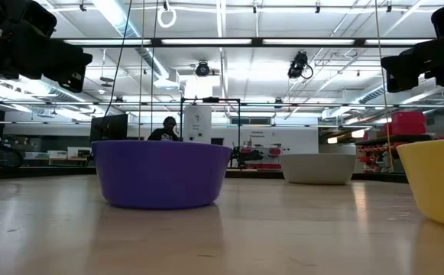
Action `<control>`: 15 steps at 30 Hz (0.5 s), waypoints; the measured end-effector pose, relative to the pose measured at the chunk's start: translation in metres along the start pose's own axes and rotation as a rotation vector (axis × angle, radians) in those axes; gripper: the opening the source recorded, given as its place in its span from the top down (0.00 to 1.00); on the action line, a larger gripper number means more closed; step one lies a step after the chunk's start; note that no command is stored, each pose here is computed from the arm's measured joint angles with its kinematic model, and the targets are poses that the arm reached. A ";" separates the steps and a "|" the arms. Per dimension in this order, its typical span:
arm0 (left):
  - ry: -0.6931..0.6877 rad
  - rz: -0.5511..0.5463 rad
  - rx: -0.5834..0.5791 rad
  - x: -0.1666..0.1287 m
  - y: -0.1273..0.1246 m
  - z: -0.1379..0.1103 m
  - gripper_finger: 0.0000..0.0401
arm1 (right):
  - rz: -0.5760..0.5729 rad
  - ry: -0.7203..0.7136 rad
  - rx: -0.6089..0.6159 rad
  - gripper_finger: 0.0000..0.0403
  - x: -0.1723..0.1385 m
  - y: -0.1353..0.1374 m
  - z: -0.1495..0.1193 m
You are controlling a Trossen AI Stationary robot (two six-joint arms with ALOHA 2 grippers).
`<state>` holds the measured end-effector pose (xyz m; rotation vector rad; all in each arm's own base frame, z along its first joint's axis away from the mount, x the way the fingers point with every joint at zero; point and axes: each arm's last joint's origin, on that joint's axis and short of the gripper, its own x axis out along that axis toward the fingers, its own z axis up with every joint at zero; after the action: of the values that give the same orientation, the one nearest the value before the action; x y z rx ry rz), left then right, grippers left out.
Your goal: Nest bowls inside each other
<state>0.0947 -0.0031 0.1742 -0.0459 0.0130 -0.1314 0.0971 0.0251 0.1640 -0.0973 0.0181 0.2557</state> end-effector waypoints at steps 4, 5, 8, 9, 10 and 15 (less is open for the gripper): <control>0.000 0.000 0.000 0.000 0.000 0.000 0.77 | 0.000 -0.001 0.000 0.39 0.000 0.000 0.000; 0.000 0.000 0.000 0.000 0.000 0.000 0.77 | 0.000 0.000 0.000 0.39 0.000 0.000 0.000; 0.000 0.000 0.000 0.000 0.000 0.000 0.77 | 0.000 0.000 0.000 0.37 0.000 0.000 0.000; 0.000 0.000 0.000 0.000 0.000 0.000 0.77 | 0.000 0.000 0.000 0.37 0.000 0.000 0.000; 0.000 0.000 0.000 0.000 0.000 0.000 0.77 | 0.000 0.000 0.000 0.37 0.000 0.000 0.000; 0.000 0.000 0.000 0.000 0.000 0.000 0.77 | 0.000 0.000 0.000 0.35 0.000 0.000 0.000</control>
<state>0.0947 -0.0031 0.1741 -0.0459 0.0132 -0.1314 0.0971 0.0251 0.1640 -0.0973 0.0181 0.2557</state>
